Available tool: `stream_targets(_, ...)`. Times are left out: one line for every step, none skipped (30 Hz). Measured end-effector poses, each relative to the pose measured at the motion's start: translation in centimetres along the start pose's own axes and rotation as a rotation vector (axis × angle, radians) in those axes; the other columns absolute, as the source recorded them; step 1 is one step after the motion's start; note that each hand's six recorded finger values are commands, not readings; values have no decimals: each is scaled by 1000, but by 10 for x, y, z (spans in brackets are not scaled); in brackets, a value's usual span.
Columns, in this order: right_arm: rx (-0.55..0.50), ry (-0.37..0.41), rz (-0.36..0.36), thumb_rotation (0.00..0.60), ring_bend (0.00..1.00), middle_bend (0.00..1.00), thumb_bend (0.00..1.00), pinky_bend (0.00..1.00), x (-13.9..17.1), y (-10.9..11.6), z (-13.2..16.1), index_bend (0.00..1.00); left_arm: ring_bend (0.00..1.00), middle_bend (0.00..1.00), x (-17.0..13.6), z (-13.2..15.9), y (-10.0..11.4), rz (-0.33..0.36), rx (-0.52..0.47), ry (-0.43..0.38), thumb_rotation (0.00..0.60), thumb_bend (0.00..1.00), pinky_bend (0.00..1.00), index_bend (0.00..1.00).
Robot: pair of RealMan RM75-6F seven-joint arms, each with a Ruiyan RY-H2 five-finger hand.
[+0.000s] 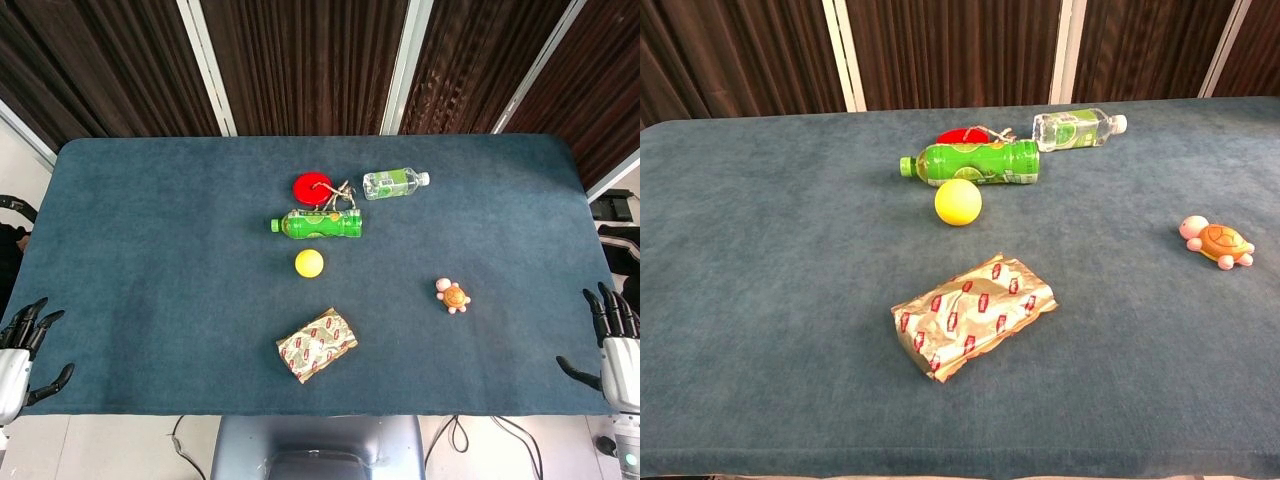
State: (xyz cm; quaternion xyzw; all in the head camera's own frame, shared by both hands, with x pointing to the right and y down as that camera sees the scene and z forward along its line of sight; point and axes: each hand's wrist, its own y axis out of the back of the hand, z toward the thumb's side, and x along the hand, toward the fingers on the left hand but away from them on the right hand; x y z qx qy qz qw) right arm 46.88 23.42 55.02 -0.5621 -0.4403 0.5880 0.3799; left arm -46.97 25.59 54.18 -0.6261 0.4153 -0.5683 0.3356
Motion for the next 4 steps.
stream_targets(-3, 3, -1, 600, 66, 27, 85, 268, 0, 0, 1, 97, 27, 2, 0, 0, 0, 1, 0, 0, 600, 292, 212, 165)
stream_targets(-5, 5, -1, 600, 66, 27, 85, 268, 0, 0, 1, 101, 27, 2, -1, 0, 0, 1, 0, -1, 600, 292, 211, 165)
stream_targets(-7, 6, -1, 600, 66, 27, 85, 268, -1, 0, 1, 106, 27, 1, -1, 0, 0, 1, 1, -1, 600, 292, 211, 165)
stream_targets(-10, 7, 2, 600, 66, 27, 85, 268, -1, -1, 2, 111, 27, 2, -2, 0, 1, 2, 1, -1, 600, 292, 211, 165)
